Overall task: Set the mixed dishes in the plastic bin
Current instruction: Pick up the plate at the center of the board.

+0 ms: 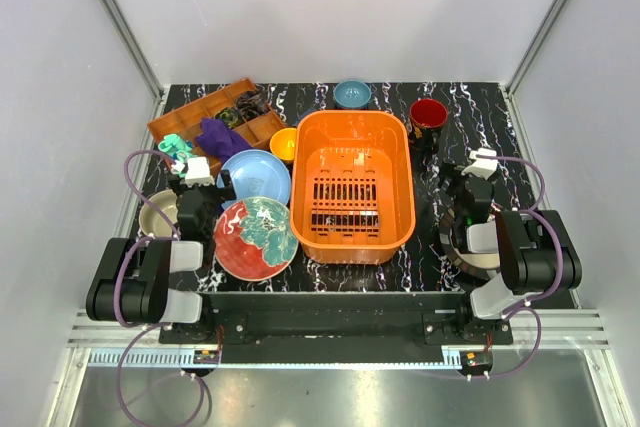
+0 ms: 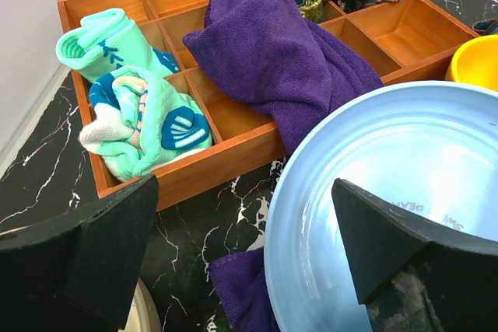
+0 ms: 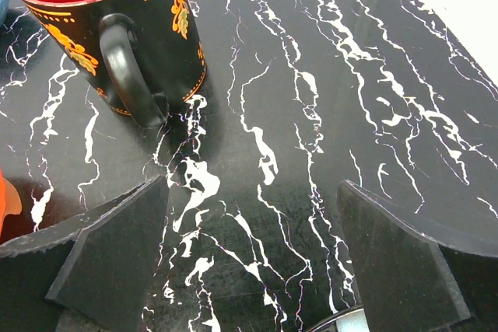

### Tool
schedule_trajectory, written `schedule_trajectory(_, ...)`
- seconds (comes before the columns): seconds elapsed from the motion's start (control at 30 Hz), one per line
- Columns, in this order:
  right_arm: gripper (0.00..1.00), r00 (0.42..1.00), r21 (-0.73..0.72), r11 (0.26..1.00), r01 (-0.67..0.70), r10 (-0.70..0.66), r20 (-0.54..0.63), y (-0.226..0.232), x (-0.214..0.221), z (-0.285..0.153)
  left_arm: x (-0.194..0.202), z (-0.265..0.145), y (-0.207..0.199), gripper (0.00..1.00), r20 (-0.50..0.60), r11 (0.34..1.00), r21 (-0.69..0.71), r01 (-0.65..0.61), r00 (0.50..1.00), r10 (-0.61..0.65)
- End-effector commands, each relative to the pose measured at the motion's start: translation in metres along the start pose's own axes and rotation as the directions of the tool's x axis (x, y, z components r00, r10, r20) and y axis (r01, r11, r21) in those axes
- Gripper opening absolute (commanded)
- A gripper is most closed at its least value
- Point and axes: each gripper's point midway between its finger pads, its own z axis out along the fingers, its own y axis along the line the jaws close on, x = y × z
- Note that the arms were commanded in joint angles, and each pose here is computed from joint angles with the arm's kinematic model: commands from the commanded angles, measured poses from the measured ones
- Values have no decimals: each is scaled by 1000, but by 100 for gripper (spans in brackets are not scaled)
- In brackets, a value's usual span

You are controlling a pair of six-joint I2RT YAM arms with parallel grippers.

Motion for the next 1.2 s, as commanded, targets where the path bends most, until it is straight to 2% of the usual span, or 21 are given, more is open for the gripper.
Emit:
schedule_trajectory(0.0, 100, 999, -29, 1000, 9, -7, 49, 6, -16, 6, -23, 7, -2, 99, 74, 1000, 13, 10, 997, -11)
schedule_trajectory(0.5, 100, 998, -27, 1000, 6, -4, 58, 5, -19, 6, -25, 7, 0, 99, 81, 1000, 2, 12, 997, -12)
schedule_trajectory(0.6, 100, 996, -26, 1000, -2, 4, 90, 4, -23, 0, -24, 9, 4, 99, 50, 1000, -27, 8, 999, -7)
schedule_trajectory(0.67, 100, 993, -36, 999, -3, 7, 116, 5, -35, -6, -39, 13, 0, 99, 56, 1000, -6, 8, 998, -8)
schedule_trajectory(0.7, 100, 997, -38, 999, 6, -3, 82, 5, -30, -8, -33, 13, -3, 99, 11, 1000, 8, -6, 1000, 6)
schedule_trajectory(0.73, 100, 997, -43, 999, 10, -7, 72, 6, -32, -10, -40, 12, -3, 99, 15, 1000, 9, -5, 1000, 5)
schedule_trajectory(0.77, 100, 995, -65, 998, 8, -2, 101, 11, -50, -11, -52, 15, -4, 99, 27, 1000, 12, -5, 1000, 5)
schedule_trajectory(0.8, 100, 999, -70, 997, 21, -18, 50, 11, -43, -14, -48, 14, -2, 99, -7, 1000, 5, -9, 1000, 9)
schedule_trajectory(0.83, 100, 999, -71, 997, 25, -22, 42, 11, -46, -16, -50, 13, 0, 99, -12, 1000, -6, -7, 1000, 7)
schedule_trajectory(0.87, 100, 997, -60, 998, 2, 2, 79, 11, -68, -18, -68, 13, 2, 99, 16, 1000, -18, 2, 1000, -1)
schedule_trajectory(0.9, 100, 999, -44, 999, -5, 7, 43, 8, -65, -20, -65, 11, 5, 99, -19, 998, -45, 40, 999, -41)
schedule_trajectory(0.93, 100, 999, -41, 999, -17, 19, 50, 9, -73, -22, -69, 11, 5, 99, -22, 997, -55, 55, 998, -57)
schedule_trajectory(0.97, 100, 994, -39, 998, -55, 59, 97, 10, -98, -24, -91, 13, 6, 99, 6, 995, -64, 83, 997, -83)
schedule_trajectory(1.03, 100, 993, -21, 995, -93, 95, 76, 9, -106, -26, -87, 11, 6, 99, -77, 989, -87, 121, 989, -128)
schedule_trajectory(1.07, 100, 981, -21, 987, -157, 159, 112, 11, -131, -26, -111, 16, 5, 99, -58, 986, -88, 142, 987, -148)
schedule_trajectory(1.1, 100, 981, -8, 983, -183, 183, 72, 11, -128, -26, -98, 15, 2, 99, -148, 987, -97, 131, 978, -145)
schedule_trajectory(1.13, 100, 975, -8, 977, -212, 212, 61, 14, -133, -26, -101, 17, 1, 99, -171, 987, -98, 129, 975, -145)
schedule_trajectory(1.17, 100, 962, -38, 965, -260, 262, 71, 22, -154, -23, -126, 23, -3, 99, -152, 985, -91, 143, 976, -156)
